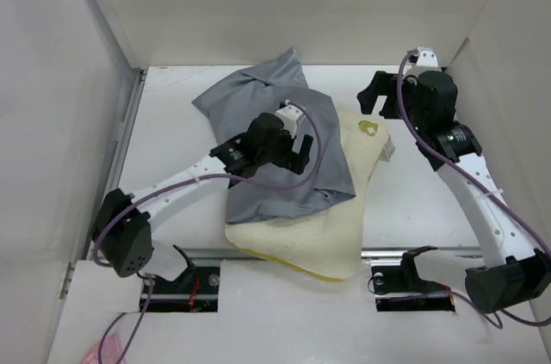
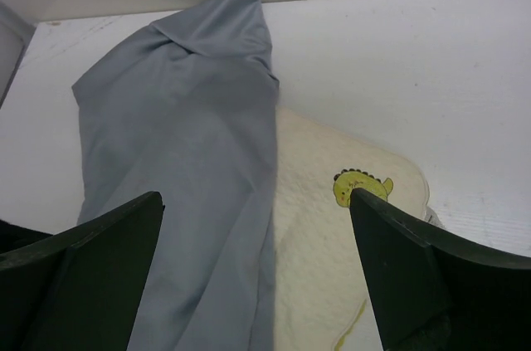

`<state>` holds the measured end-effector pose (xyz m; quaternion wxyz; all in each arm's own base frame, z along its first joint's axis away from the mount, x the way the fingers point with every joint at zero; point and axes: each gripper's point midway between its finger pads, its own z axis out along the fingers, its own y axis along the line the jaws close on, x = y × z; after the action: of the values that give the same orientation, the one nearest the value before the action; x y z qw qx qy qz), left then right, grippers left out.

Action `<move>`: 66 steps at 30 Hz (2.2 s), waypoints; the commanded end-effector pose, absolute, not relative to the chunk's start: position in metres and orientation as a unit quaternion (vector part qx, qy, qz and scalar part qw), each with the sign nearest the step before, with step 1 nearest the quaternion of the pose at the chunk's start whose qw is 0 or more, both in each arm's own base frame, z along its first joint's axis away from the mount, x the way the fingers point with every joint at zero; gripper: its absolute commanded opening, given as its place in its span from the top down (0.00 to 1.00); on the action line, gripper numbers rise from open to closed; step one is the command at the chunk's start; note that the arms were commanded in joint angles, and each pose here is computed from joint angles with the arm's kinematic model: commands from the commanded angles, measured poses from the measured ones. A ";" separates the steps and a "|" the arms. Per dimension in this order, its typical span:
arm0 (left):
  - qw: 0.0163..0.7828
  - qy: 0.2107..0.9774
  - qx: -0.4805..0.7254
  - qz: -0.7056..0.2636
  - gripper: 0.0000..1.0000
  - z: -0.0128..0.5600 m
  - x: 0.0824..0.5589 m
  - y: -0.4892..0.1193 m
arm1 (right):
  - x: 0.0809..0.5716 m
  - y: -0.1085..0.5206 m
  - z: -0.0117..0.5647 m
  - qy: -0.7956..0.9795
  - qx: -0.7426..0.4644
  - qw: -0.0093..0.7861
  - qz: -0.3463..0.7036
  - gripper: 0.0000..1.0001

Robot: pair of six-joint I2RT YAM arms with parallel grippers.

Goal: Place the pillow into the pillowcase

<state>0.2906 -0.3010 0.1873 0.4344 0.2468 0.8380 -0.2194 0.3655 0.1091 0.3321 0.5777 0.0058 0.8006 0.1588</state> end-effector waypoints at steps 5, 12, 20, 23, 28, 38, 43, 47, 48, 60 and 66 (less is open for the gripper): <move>0.337 0.885 0.286 -0.150 0.06 0.111 0.288 -0.299 | 0.350 0.096 0.296 0.832 0.060 0.533 0.142 0.01; 0.331 0.895 0.274 -0.118 1.00 0.088 0.302 -0.299 | 0.326 0.077 0.216 0.882 0.130 0.443 0.094 0.01; 0.422 0.875 0.194 -0.139 1.00 0.162 0.356 -0.295 | 0.322 0.087 0.145 0.897 0.149 0.401 0.114 0.05; 0.446 0.863 0.187 -0.143 1.00 0.185 0.368 -0.297 | 0.330 0.094 0.116 0.910 0.144 0.371 0.115 0.06; 0.455 0.862 0.175 -0.143 1.00 0.201 0.382 -0.286 | 0.360 0.106 0.084 0.907 0.168 0.363 0.128 0.09; 0.439 0.872 0.164 -0.143 1.00 0.196 0.391 -0.269 | 0.407 0.056 0.069 0.886 0.274 0.369 0.054 1.00; 0.436 0.872 0.162 -0.150 1.00 0.196 0.396 -0.261 | 0.385 -0.045 0.115 0.844 0.358 0.376 -0.135 1.00; 0.431 0.873 0.164 -0.159 0.89 0.201 0.402 -0.256 | 0.379 -0.086 0.134 0.819 0.392 0.376 -0.185 1.00; 0.431 0.873 0.164 -0.159 0.79 0.201 0.402 -0.256 | 0.380 -0.094 0.137 0.823 0.381 0.373 -0.196 1.00; 0.397 0.909 -0.107 -0.069 0.00 0.171 0.482 -0.102 | 0.409 0.007 0.219 0.866 0.163 0.455 -0.128 0.00; 0.353 0.920 -0.168 -0.033 0.00 0.107 0.532 -0.056 | 0.396 0.076 0.214 0.893 0.087 0.441 0.025 0.00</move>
<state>0.5222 -0.0589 0.1294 0.3800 -0.1446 0.9127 -0.0416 0.3980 0.0487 0.2025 0.4339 0.1252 0.8909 -0.0484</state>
